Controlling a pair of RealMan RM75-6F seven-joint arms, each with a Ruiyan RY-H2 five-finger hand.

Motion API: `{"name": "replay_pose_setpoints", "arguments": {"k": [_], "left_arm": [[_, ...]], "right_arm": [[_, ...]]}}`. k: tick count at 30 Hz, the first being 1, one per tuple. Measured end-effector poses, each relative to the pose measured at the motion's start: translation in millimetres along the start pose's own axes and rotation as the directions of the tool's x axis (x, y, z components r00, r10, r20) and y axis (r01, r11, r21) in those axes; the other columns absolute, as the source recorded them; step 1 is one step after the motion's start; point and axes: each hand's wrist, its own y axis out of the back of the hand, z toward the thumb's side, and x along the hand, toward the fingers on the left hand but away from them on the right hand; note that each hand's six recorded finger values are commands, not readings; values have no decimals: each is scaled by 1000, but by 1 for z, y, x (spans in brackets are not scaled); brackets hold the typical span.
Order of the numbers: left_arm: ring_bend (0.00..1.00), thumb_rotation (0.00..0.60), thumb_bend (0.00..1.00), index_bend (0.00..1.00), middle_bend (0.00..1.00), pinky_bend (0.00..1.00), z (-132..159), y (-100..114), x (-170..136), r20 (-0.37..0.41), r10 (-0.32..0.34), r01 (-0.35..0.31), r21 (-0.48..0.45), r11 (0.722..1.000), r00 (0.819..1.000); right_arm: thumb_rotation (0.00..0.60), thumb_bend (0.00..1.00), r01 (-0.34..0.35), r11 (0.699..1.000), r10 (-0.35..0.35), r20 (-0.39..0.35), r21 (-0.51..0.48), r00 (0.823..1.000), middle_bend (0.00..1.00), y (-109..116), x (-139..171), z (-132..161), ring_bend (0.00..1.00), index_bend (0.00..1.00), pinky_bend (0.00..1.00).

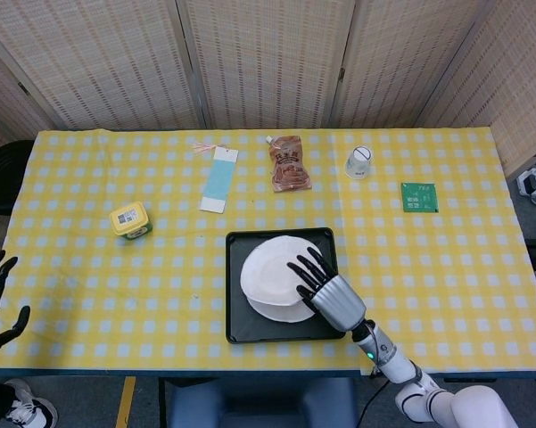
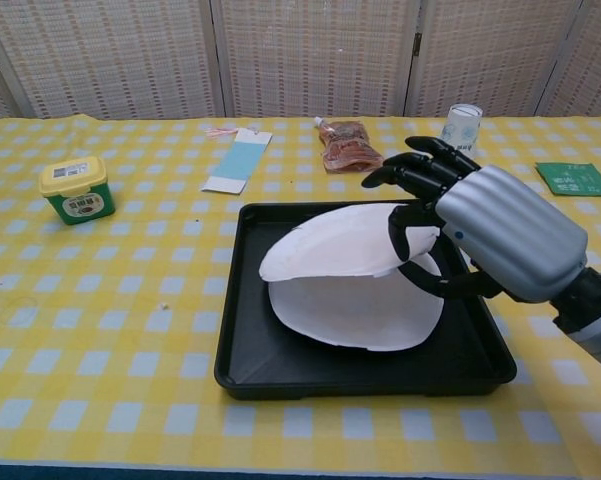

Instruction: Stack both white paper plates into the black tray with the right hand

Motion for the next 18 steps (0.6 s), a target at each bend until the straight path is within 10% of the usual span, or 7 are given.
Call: {"name": "replay_pose_setpoints", "arguments": {"k": [12, 18], "left_arm": [[0, 600, 463, 0, 0, 0, -2, 1, 1, -18, 18, -18, 20, 1000, 1000], [0, 600, 493, 0, 0, 0, 1, 2, 1, -3, 23, -23, 17, 1000, 1000]], "right_arm": [[600, 454, -33, 999, 33, -8, -16, 999, 201, -10, -1, 1, 116, 741, 0], [600, 453, -92, 996, 92, -12, -14, 996, 89, -18, -1, -1, 37, 563, 0]]}}
